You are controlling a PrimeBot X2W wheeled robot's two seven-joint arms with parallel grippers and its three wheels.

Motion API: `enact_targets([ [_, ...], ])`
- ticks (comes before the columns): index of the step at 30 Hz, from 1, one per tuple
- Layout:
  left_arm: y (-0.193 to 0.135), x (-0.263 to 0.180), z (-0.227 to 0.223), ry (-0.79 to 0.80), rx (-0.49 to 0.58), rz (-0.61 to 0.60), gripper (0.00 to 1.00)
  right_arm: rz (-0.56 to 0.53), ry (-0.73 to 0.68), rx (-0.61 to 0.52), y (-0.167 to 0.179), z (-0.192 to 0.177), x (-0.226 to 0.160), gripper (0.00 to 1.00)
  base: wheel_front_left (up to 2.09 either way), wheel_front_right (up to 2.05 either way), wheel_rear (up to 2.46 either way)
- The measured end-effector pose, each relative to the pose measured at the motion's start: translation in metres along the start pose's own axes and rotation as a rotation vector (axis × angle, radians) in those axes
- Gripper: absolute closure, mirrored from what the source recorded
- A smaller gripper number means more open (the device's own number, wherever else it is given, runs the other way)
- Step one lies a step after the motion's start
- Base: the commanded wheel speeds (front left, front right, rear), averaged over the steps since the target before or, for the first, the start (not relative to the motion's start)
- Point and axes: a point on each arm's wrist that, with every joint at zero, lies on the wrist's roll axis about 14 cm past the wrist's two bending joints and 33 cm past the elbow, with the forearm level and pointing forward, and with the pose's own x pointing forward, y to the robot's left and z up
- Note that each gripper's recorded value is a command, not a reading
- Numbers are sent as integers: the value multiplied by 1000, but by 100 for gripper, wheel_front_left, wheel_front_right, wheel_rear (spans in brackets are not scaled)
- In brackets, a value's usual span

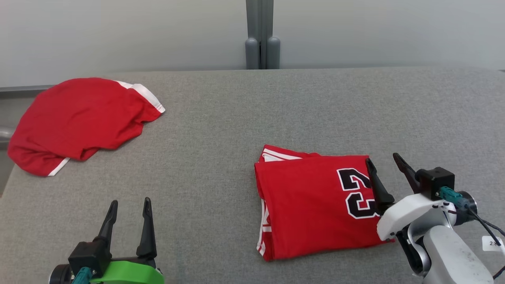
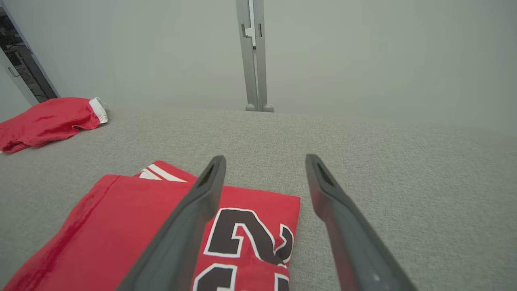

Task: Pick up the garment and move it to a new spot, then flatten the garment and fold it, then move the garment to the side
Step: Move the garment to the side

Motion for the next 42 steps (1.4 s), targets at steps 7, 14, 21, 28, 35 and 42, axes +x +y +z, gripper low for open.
enact_targets([
  [7, 7, 0, -4, 15, 2, 24, 0, -18, 172, 23, -6, -53, 5, 0, 0, 0, 0],
  [14, 12, 4, -9, 30, 5, 41, 0, -29, 303, 51, -5, -96, 2, 0, 0, 0, 0],
  [21, 12, 9, -14, 44, 4, 45, 0, -35, 364, 106, 2, -117, 1, 56, 0, 0, 0],
  [28, 8, 17, -15, 44, -10, 38, 0, -15, 362, 130, 7, -115, 12, 100, 0, 0, 0],
  [35, -2, 40, -16, 39, -13, 5, 0, 10, 249, 27, -21, -72, 67, 100, 0, 0, 0],
  [42, -15, 79, -17, 14, -16, -29, 0, -70, 190, -57, -90, -43, 111, 100, 0, 0, 0],
])
